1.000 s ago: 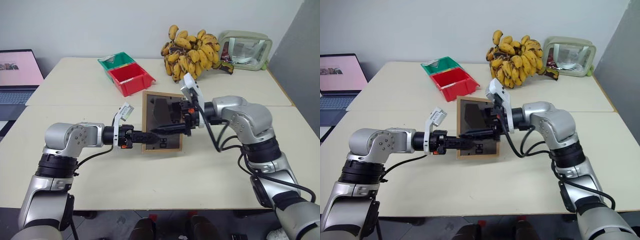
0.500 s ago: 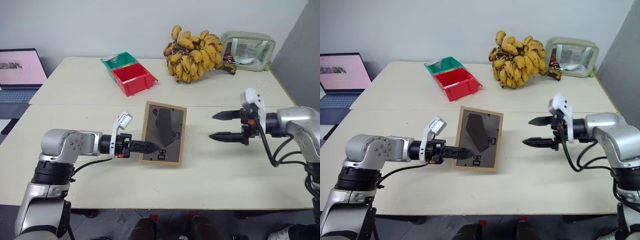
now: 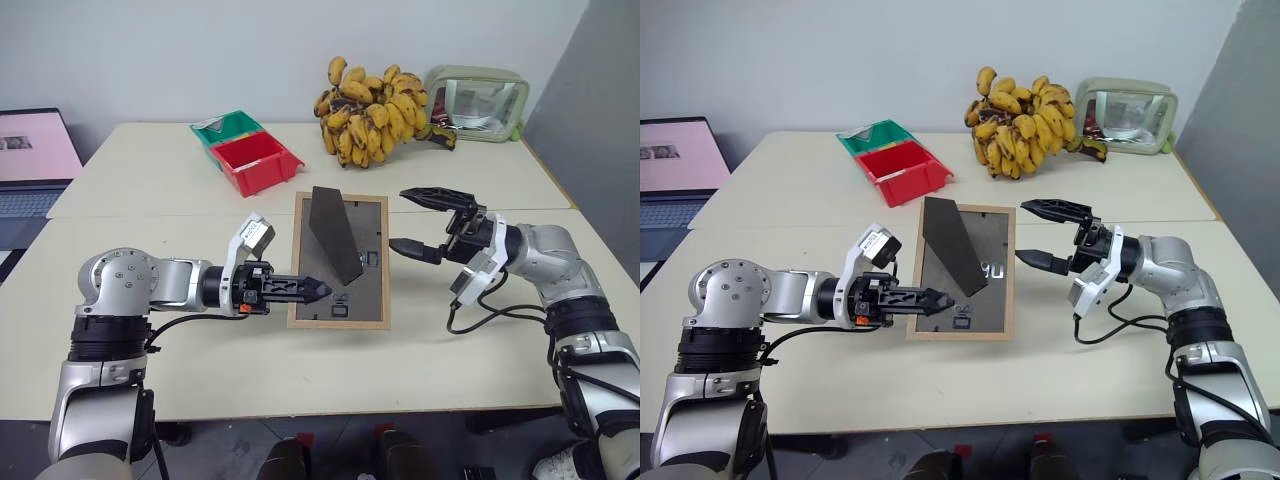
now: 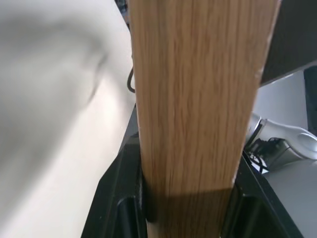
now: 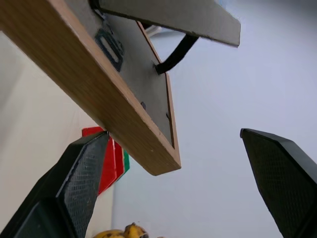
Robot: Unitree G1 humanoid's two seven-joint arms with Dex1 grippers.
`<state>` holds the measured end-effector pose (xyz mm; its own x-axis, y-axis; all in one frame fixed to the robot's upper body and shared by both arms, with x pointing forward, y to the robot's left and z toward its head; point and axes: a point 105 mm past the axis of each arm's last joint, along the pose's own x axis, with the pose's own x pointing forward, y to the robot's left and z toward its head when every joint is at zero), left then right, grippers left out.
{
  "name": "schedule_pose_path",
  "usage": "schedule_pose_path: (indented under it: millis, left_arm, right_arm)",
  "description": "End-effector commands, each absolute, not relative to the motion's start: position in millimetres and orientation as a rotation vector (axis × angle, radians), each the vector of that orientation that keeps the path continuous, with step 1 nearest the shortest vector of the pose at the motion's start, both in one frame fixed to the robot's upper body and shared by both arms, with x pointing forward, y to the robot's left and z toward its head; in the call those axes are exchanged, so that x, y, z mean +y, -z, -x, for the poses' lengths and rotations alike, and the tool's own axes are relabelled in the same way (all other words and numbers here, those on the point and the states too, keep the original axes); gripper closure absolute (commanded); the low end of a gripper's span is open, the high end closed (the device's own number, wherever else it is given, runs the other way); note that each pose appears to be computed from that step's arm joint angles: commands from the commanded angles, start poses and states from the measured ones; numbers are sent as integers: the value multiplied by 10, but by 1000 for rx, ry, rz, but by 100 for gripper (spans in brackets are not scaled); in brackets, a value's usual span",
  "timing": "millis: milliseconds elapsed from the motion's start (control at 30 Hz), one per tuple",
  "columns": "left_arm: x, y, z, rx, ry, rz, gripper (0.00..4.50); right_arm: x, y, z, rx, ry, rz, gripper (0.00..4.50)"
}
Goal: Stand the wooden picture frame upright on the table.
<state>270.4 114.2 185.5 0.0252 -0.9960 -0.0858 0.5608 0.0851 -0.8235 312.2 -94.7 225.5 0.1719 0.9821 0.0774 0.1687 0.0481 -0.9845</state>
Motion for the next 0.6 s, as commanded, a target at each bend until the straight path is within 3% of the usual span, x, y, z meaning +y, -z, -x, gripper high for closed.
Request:
schedule_pose_path:
  millis: [33, 267, 600]
  left_arm:
    - [1049, -2014, -2660, 765, 1447, 705, 318]
    - [1030, -2010, -2634, 779, 1442, 721, 318]
    - [1076, -1965, -2595, 783, 1431, 750, 318]
  right_arm:
    - [-793, -2277, -3110, -1306, -962, 1385, 2]
    - [-726, -2295, -3267, -1286, -918, 1415, 2]
    - [-729, -2284, -3181, -1363, -936, 1407, 212]
